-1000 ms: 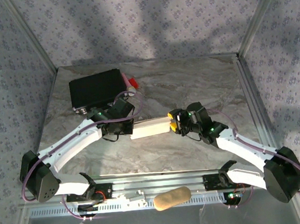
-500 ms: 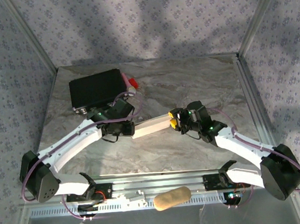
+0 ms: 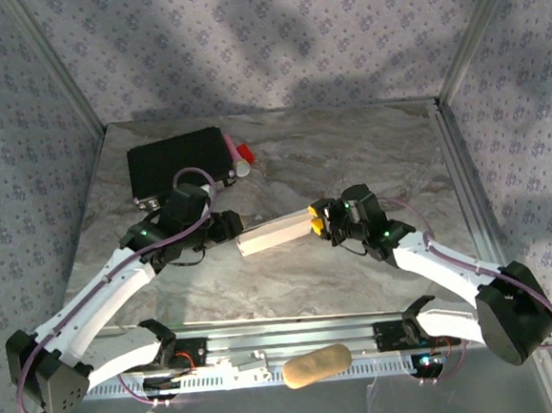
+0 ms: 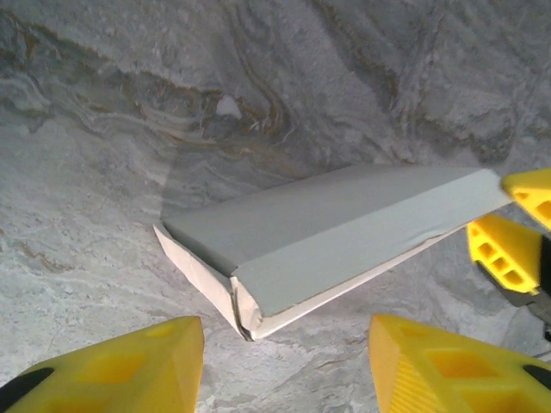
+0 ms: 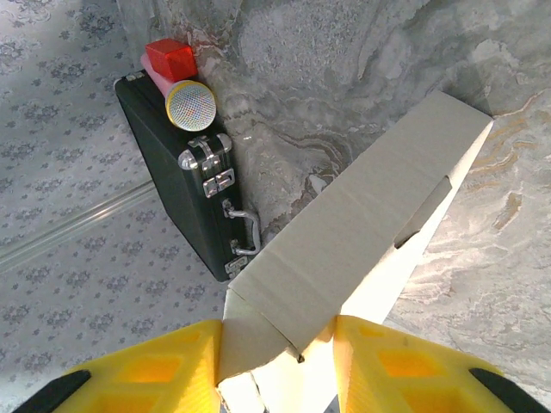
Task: Fold the paper box
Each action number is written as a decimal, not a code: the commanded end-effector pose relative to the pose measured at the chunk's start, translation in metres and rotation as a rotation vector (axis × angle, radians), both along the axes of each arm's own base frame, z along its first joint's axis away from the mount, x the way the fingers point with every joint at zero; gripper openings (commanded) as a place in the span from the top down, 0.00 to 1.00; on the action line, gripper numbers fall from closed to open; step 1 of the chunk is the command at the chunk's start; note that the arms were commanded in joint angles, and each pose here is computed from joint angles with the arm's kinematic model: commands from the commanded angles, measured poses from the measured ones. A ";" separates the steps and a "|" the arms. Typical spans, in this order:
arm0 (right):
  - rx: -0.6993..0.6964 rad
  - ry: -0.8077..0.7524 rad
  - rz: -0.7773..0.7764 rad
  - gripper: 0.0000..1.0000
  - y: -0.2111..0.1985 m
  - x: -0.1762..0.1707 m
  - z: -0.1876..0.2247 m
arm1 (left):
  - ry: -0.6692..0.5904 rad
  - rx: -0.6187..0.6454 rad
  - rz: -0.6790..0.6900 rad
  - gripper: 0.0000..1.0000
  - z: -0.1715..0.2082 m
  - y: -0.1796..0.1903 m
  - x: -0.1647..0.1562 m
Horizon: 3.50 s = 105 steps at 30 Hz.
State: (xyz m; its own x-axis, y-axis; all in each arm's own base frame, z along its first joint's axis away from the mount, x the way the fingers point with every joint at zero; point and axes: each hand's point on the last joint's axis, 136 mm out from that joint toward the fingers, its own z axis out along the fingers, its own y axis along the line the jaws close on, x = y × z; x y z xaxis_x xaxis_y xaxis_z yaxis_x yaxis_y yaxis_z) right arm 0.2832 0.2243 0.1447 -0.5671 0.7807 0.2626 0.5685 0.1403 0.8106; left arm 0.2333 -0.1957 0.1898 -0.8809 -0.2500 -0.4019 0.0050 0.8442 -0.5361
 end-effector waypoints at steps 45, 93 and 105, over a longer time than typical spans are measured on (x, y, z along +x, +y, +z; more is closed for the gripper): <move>-0.130 0.093 -0.024 0.72 -0.002 0.012 -0.026 | 0.075 -0.270 0.204 0.68 -0.048 0.009 0.013; -0.178 0.149 -0.022 0.76 0.002 0.025 -0.029 | -0.601 1.087 -0.654 0.50 -0.032 -0.014 0.013; -0.176 0.153 -0.024 0.77 0.001 0.026 -0.031 | -0.532 1.100 -0.614 0.78 -0.059 -0.008 0.010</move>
State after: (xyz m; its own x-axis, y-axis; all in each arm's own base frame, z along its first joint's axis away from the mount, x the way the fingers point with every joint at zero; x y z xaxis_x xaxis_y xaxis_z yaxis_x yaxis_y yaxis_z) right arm 0.3182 0.2386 0.1432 -0.5410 0.8108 0.2235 0.6179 0.2029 0.7597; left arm 0.2469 -0.2089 0.1467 -0.3797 0.7891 -0.4829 0.5294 0.6134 0.5861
